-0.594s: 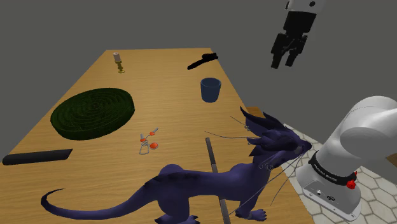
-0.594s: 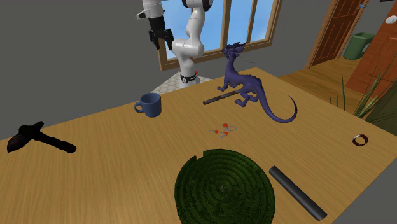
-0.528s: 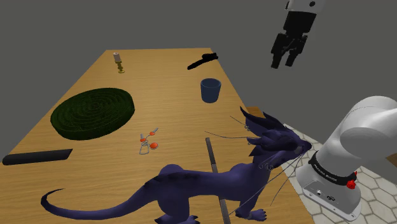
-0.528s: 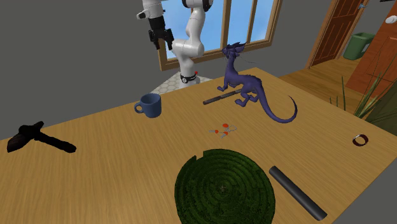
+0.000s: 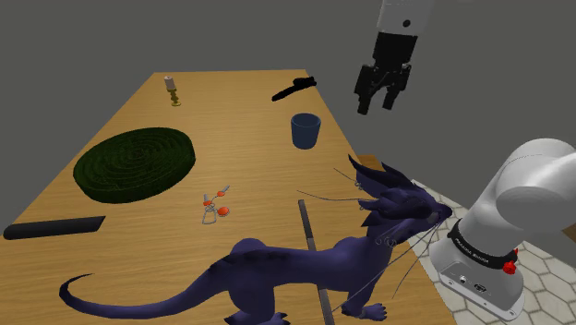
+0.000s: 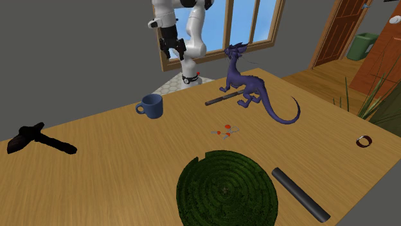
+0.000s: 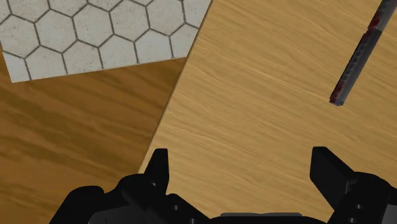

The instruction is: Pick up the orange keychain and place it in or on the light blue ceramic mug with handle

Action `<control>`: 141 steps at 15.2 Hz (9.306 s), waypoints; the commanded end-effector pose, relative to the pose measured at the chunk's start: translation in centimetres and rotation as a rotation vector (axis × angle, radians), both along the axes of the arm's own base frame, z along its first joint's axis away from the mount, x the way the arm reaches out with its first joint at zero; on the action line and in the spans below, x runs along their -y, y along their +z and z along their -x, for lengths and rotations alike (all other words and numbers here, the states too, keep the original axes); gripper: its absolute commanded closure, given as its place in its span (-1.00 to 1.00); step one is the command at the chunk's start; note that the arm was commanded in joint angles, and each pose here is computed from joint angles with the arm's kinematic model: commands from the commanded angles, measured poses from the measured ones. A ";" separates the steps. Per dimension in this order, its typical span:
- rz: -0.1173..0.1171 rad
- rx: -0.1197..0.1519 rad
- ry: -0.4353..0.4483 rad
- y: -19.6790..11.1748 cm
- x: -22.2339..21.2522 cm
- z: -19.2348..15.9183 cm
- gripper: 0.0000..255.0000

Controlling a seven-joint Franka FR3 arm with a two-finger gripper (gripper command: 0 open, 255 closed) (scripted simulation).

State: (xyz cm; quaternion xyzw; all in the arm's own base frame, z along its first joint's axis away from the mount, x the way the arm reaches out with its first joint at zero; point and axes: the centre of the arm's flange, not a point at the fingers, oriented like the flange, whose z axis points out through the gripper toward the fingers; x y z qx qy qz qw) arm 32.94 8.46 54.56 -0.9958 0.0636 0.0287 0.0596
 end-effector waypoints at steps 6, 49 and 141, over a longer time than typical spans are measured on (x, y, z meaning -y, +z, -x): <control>0.030 -0.005 -0.018 -3.0 -8.6 -3.6 -1.00; 0.153 -0.030 -0.087 -21.1 -40.5 -18.9 -1.00; 0.153 -0.030 -0.087 -10.7 -2.5 -24.8 1.00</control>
